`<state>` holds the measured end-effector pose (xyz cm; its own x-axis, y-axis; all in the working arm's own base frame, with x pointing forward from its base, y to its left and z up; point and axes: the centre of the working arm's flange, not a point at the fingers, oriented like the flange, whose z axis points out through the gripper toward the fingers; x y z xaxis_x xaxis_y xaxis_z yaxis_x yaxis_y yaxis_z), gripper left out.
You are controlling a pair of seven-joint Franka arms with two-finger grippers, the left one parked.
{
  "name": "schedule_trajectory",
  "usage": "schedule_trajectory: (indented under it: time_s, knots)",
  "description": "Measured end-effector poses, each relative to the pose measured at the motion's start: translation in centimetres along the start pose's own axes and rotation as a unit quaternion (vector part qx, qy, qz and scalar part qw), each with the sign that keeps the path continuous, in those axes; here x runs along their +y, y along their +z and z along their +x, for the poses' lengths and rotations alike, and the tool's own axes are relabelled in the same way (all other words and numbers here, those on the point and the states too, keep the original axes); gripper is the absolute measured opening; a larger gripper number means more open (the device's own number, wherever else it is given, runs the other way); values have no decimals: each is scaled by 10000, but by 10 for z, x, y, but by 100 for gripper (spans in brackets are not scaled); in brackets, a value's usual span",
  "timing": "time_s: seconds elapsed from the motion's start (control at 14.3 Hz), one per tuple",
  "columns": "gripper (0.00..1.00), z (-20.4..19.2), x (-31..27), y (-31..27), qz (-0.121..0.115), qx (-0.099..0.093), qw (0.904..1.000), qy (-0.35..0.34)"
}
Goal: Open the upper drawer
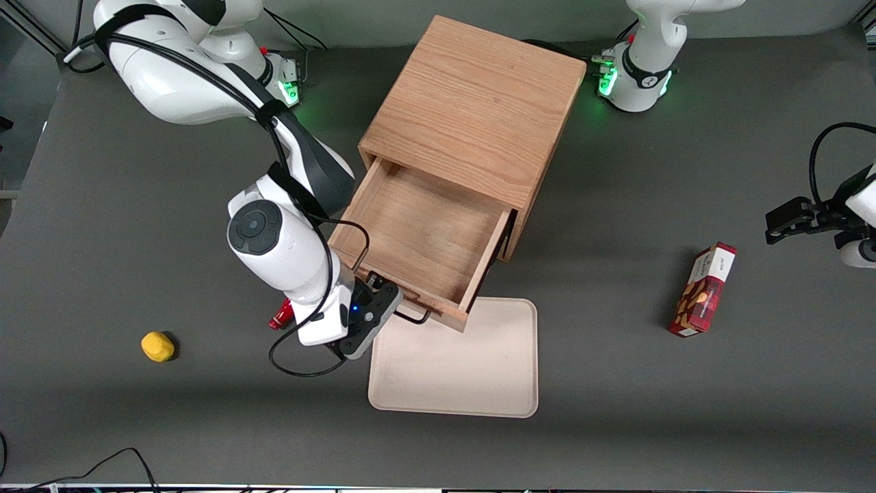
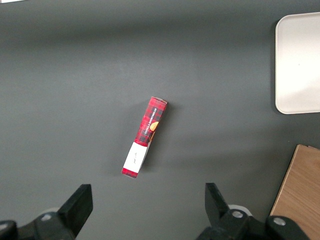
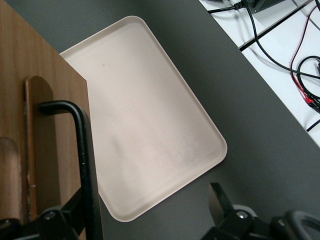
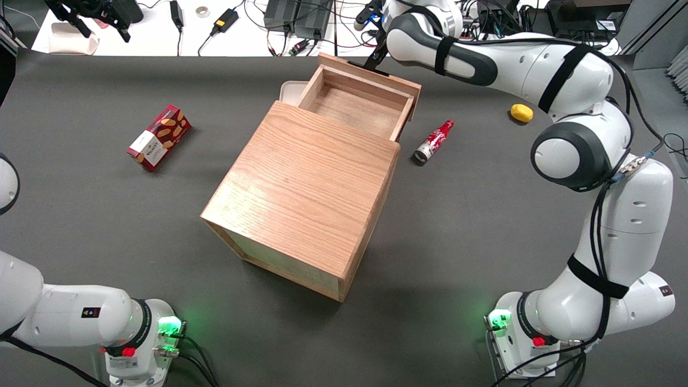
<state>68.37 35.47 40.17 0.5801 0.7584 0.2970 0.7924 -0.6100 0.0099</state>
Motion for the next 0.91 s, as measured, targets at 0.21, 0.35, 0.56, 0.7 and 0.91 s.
schedule_trajectory:
  time_s: [0.21, 0.35, 0.56, 0.7, 0.91]
  knots:
    - [100, 0, 2, -1, 88, 41, 9995, 286]
    - [100, -2, 6, -2, 260, 98, 9975, 644]
    - [100, -7, 15, -3, 450, 157, 9935, 1035]
    - [100, -8, 19, -5, 522, 196, 9915, 1176]
    - [100, -3, 20, -29, 586, 334, 9874, 1432]
